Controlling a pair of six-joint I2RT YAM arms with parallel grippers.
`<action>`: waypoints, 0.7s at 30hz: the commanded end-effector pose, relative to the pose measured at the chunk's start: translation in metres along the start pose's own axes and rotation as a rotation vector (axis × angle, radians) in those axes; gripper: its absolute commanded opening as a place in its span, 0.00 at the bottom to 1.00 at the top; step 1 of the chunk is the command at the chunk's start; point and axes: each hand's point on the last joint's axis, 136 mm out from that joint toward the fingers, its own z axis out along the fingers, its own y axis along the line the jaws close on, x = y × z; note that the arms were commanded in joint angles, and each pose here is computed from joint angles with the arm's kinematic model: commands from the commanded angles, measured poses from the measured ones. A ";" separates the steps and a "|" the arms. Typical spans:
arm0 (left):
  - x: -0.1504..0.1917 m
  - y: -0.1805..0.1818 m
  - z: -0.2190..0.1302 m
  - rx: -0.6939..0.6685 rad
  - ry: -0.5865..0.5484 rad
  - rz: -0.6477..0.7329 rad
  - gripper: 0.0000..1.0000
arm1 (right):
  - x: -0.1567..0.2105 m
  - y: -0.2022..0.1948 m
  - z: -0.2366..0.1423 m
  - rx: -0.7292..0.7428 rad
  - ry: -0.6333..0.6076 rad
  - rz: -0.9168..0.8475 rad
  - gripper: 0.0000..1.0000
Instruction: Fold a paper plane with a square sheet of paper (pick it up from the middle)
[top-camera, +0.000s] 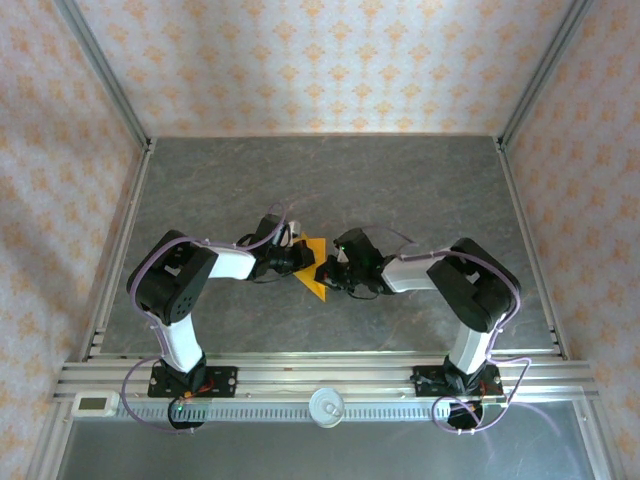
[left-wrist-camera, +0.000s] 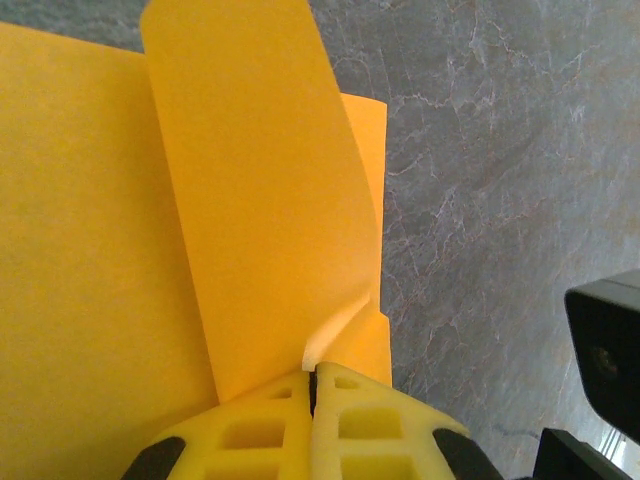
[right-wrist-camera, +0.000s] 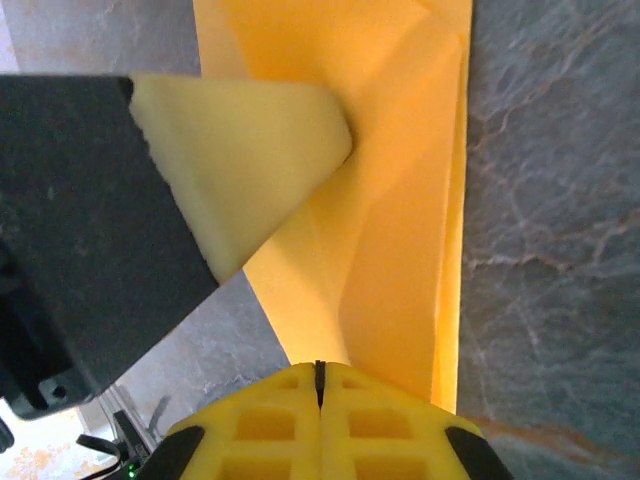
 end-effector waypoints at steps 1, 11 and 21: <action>0.017 0.038 0.002 -0.132 0.025 -0.035 0.00 | -0.015 0.012 0.003 -0.023 -0.043 -0.021 0.00; 0.012 0.031 0.000 -0.130 0.019 -0.021 0.00 | 0.031 -0.063 0.003 0.141 0.043 0.038 0.00; -0.006 -0.027 -0.026 0.018 -0.050 0.058 0.08 | 0.063 -0.081 -0.012 0.157 0.139 -0.013 0.00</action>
